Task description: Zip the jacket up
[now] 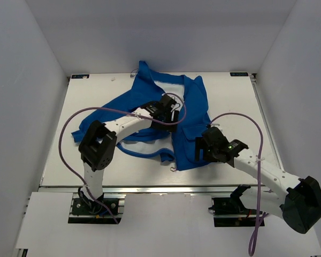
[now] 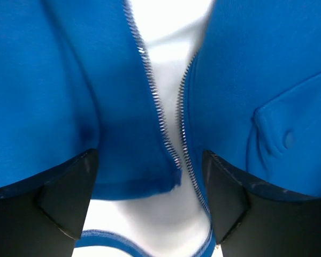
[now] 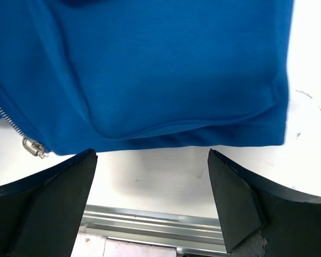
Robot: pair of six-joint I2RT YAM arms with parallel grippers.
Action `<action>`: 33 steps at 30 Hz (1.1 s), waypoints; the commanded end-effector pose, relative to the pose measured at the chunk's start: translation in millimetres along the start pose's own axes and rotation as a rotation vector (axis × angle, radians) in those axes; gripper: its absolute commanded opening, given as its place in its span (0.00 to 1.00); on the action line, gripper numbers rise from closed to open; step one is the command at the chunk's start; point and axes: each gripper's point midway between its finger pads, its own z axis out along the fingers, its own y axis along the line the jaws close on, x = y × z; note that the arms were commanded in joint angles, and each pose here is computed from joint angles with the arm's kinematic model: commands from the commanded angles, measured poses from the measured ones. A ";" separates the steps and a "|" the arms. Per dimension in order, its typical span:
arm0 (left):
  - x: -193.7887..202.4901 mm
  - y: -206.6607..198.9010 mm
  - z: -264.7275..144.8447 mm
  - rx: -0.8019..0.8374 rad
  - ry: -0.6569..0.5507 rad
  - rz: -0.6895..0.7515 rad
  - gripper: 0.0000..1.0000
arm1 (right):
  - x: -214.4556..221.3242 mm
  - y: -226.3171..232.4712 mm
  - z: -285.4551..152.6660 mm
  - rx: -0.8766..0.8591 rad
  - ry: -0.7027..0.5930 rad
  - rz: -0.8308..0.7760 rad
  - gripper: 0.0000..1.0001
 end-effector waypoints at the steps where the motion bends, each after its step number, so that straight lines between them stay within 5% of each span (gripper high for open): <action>1: -2.7 5.2 -8.0 -0.080 0.006 0.044 0.85 | -6.0 -5.2 -2.1 -0.001 -0.040 0.035 0.89; 6: -1.4 6.0 -0.5 -0.150 0.002 0.082 0.73 | -3.2 -13.6 2.0 0.016 -0.033 0.040 0.89; 10: 2.8 3.9 0.0 -0.157 0.022 0.089 0.50 | -4.3 -12.7 2.9 0.002 -0.035 0.038 0.89; 19: -18.3 6.8 -29.9 -0.166 -0.059 0.052 0.26 | -1.4 -9.5 4.7 -0.020 -0.022 0.033 0.89; 22: -25.9 9.3 -46.1 -0.175 -0.093 0.034 0.00 | -1.7 -5.8 4.9 -0.039 -0.021 0.034 0.89; 27: -31.0 11.9 -83.2 -0.140 -0.139 0.019 0.00 | 0.0 4.6 7.3 -0.096 -0.005 0.012 0.89; 33: 20.3 -2.3 -132.8 -0.033 -0.111 0.076 0.00 | 1.9 14.3 9.7 -0.140 0.025 0.001 0.89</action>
